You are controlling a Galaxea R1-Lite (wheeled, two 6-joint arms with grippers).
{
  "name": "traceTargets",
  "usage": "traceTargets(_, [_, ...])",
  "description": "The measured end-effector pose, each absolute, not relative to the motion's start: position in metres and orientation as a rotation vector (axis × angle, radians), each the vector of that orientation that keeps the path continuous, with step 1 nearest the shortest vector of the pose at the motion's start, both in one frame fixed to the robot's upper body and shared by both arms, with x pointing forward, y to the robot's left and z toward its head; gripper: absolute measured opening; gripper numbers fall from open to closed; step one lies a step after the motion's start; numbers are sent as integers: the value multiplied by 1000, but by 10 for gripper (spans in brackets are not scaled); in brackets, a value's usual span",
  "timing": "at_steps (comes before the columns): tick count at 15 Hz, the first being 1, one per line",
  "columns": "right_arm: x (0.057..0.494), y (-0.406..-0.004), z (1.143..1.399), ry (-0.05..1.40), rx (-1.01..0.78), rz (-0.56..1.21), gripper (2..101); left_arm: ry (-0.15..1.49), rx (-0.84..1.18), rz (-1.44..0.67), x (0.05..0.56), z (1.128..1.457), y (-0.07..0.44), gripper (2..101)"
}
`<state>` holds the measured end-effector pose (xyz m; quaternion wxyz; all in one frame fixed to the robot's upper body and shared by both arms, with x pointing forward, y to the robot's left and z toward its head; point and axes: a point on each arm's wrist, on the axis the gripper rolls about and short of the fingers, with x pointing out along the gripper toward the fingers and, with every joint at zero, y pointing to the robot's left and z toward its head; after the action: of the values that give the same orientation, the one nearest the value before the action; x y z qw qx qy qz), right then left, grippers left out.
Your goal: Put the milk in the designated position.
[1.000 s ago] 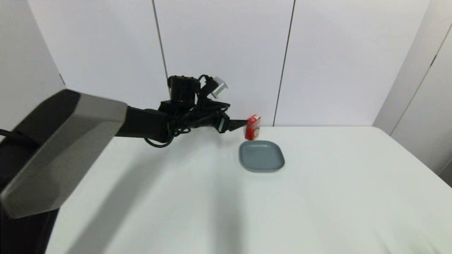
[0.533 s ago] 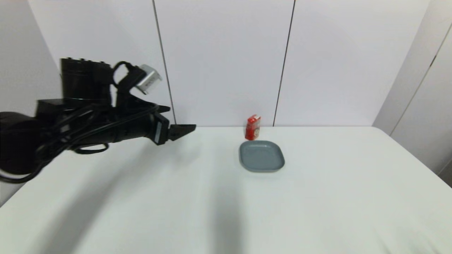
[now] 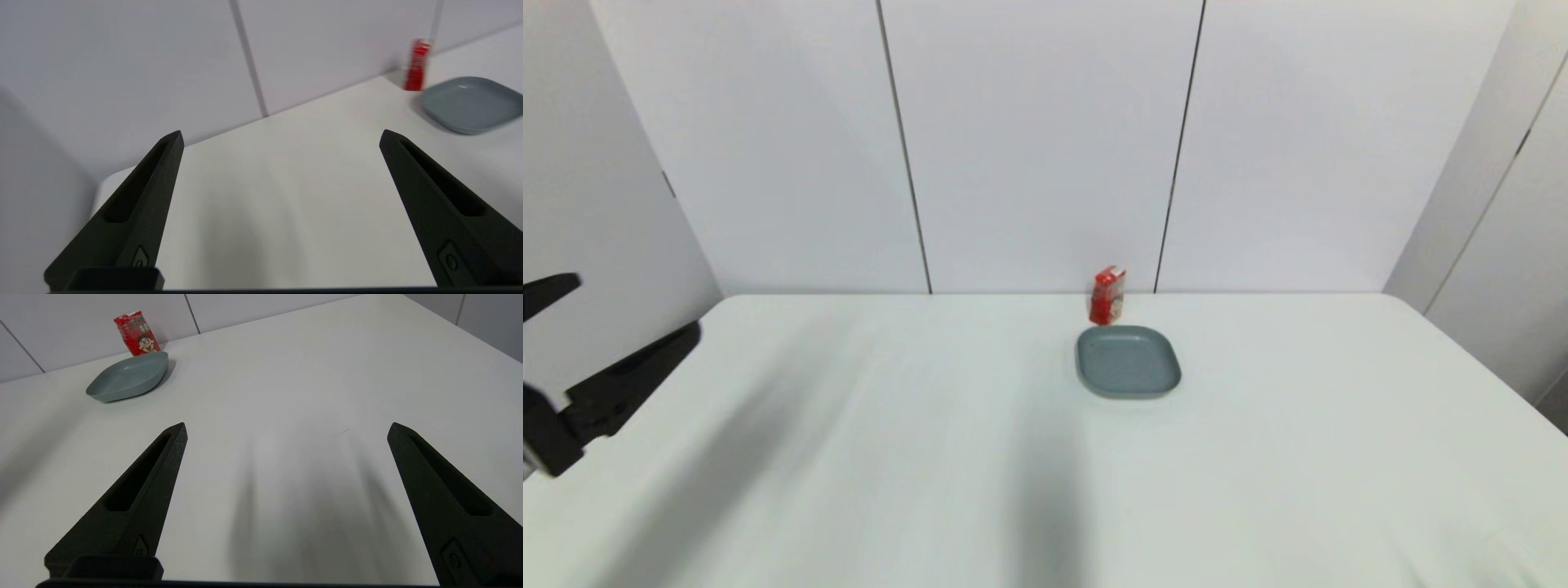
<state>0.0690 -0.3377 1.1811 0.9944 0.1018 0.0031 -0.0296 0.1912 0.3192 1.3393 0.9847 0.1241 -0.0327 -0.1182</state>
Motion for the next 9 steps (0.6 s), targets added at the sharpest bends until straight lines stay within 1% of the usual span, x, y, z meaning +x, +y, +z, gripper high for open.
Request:
traceTargets(2, [69,-338,1181,6,204,-59,971,-131,252,-149,157,1321,328,971])
traceTargets(5, [69,-338,1181,6,204,-59,971,-216,255,-86,116,1291,331,971])
traceTargets(9, [69,-338,1181,7,204,-59,971,-283,268,-60,87,1253,331,973])
